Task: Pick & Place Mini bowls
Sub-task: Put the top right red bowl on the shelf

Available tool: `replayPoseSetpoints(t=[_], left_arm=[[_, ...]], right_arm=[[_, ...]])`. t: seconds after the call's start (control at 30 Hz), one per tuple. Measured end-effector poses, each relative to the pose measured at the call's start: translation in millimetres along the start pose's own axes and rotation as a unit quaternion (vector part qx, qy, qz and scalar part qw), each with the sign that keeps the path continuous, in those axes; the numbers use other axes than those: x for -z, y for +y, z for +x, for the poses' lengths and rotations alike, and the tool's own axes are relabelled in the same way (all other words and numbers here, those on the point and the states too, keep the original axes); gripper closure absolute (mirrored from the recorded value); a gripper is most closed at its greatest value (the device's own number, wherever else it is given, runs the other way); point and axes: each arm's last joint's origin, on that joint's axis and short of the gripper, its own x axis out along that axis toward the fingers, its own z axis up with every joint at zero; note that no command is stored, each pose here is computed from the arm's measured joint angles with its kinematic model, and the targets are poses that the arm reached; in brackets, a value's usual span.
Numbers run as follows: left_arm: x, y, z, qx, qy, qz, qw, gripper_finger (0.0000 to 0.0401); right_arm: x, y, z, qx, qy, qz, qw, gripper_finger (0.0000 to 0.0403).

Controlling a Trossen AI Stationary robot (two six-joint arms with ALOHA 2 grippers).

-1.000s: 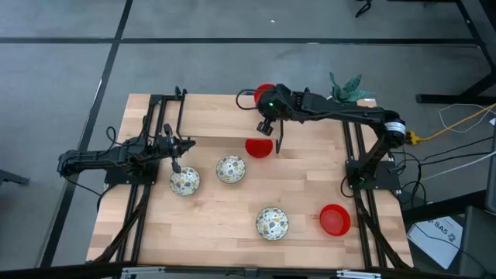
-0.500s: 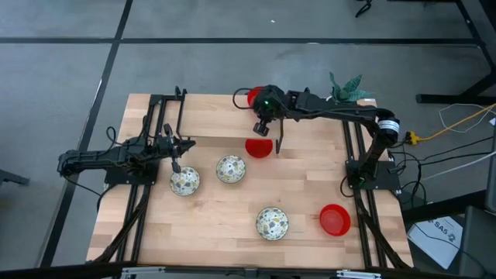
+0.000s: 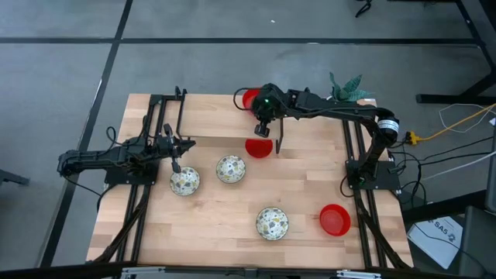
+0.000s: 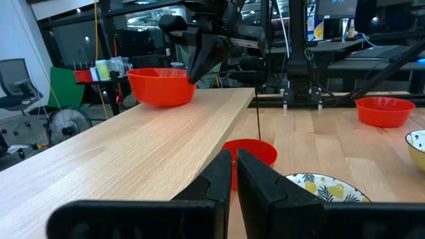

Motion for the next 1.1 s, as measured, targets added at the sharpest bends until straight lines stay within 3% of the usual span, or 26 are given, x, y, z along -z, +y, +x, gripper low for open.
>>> replayPoseSetpoints(t=[0.37,0.73,1.1], left_arm=[[0.1,0.0,0.0,0.000,0.000,0.000,1.000,0.0384],[0.1,0.0,0.0,0.000,0.000,0.000,1.000,0.0384],[0.1,0.0,0.0,0.000,0.000,0.000,1.000,0.0383]], right_arm=[[3.8,1.7,-1.0,-0.035,0.017,-0.018,0.999,0.0400],[-10.5,-1.1,-25.7,-0.054,0.049,-0.012,0.997,0.0399],[-5.2,0.5,-23.2,-0.055,0.070,-0.005,0.996,0.0355]])
